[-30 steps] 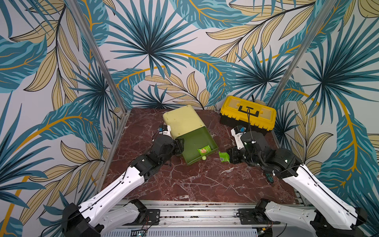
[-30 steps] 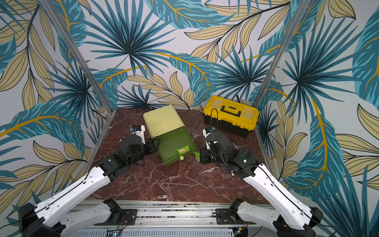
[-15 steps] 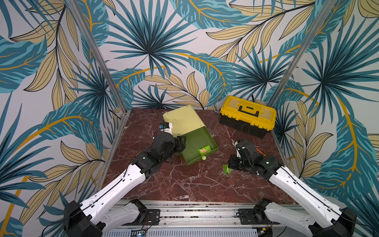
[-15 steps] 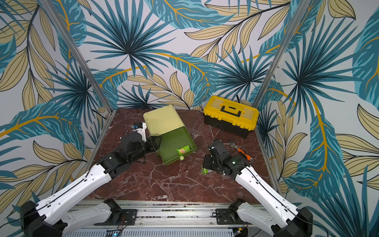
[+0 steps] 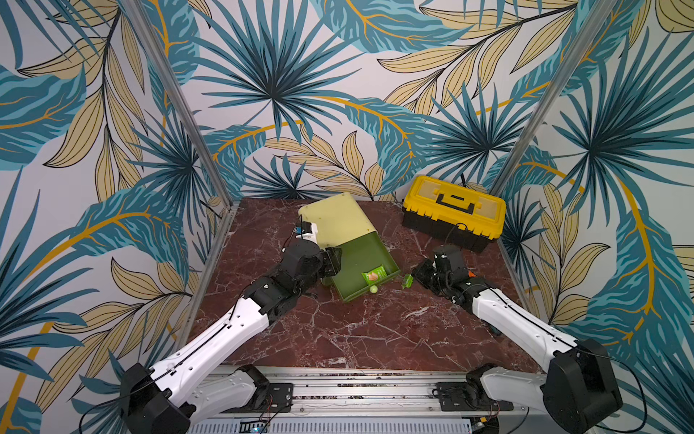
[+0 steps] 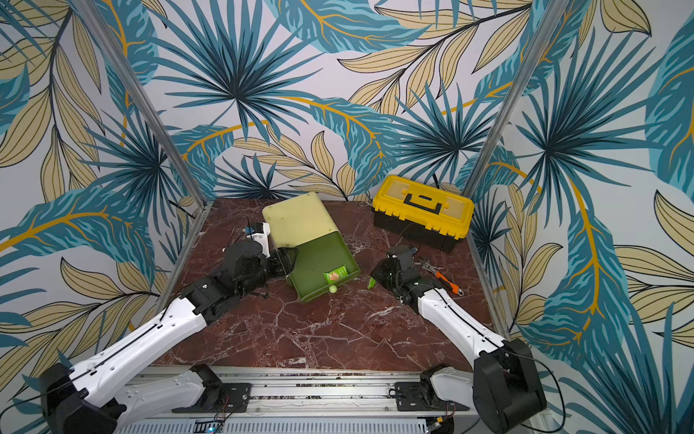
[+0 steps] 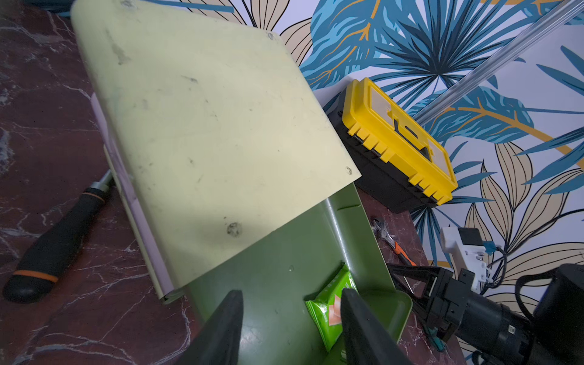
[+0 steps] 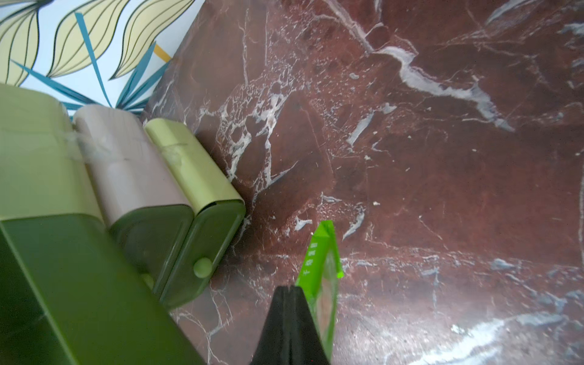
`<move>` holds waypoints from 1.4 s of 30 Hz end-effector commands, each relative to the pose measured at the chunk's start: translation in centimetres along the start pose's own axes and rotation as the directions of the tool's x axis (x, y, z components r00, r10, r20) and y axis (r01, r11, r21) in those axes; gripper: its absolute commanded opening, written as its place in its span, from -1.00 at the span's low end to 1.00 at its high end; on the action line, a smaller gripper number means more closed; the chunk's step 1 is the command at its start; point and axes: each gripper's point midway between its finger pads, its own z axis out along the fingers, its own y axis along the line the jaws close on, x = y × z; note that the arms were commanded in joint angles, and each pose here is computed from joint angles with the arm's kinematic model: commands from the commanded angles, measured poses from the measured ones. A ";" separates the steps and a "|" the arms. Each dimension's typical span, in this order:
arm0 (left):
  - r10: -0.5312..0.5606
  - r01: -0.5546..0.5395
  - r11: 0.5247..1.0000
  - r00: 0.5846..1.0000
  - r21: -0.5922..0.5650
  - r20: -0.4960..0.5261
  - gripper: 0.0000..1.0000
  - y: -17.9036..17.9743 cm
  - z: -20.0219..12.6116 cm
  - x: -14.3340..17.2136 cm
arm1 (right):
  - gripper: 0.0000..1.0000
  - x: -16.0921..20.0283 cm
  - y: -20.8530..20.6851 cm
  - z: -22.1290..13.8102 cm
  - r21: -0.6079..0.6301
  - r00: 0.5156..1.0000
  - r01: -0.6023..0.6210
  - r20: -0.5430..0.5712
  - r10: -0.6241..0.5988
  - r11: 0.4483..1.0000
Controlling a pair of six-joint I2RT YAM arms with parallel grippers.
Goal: Take the cookies out of the drawer
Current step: Place the cookie at the center of the board.
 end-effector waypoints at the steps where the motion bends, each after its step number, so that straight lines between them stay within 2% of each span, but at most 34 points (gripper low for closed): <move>1: -0.002 0.000 0.999 0.999 0.040 0.052 0.10 -1.7 -0.9 -2.4 | -1.00 -0.1 -1.7 0.8 0.003 0.995 -0.091 0.041 0.090 0.996; 10: 0.046 -0.048 0.998 0.998 0.040 0.039 0.14 -1.9 -0.7 -2.3 | -1.00 3.0 -9.5 -1.3 0.201 0.995 -0.101 0.039 0.095 0.974; 16: 0.162 -0.161 0.985 0.987 0.060 -0.006 0.20 -3.1 -0.1 -2.1 | -0.49 4.4 -12.0 -2.9 0.276 0.997 -0.076 0.009 0.076 0.958; 20: 0.299 -0.296 0.954 0.951 0.057 -0.075 0.24 -4.1 0.6 -1.2 | -0.20 4.5 -12.6 -3.7 0.317 0.999 -0.044 -0.004 0.047 0.947; 24: 0.432 -0.426 0.902 0.886 0.072 -0.166 0.26 -4.7 1.2 0.0 | -0.10 3.5 -11.1 -4.6 0.310 0.999 0.045 -0.030 -0.037 0.950; 26: 0.491 -0.484 0.871 0.845 0.089 -0.210 0.28 -4.9 1.6 0.6 | -0.09 2.9 -9.0 -4.8 0.257 0.993 0.119 -0.056 -0.108 0.959; 29: 0.574 -0.554 0.818 0.762 0.156 -0.300 0.33 -5.3 2.3 2.3 | -0.06 2.3 -5.4 -5.1 0.140 0.968 0.245 -0.097 -0.233 0.959; 34: 0.660 -0.636 0.743 0.641 0.211 -0.392 0.42 -5.6 4.1 3.6 | -0.04 2.0 -2.0 -5.8 -0.008 0.919 0.385 -0.089 -0.384 0.923; 42: 0.703 -0.664 0.686 0.497 0.299 -0.508 0.45 -5.5 5.7 5.7 | 0.04 3.6 0.9 -5.9 -0.216 0.838 0.515 -0.074 -0.540 0.829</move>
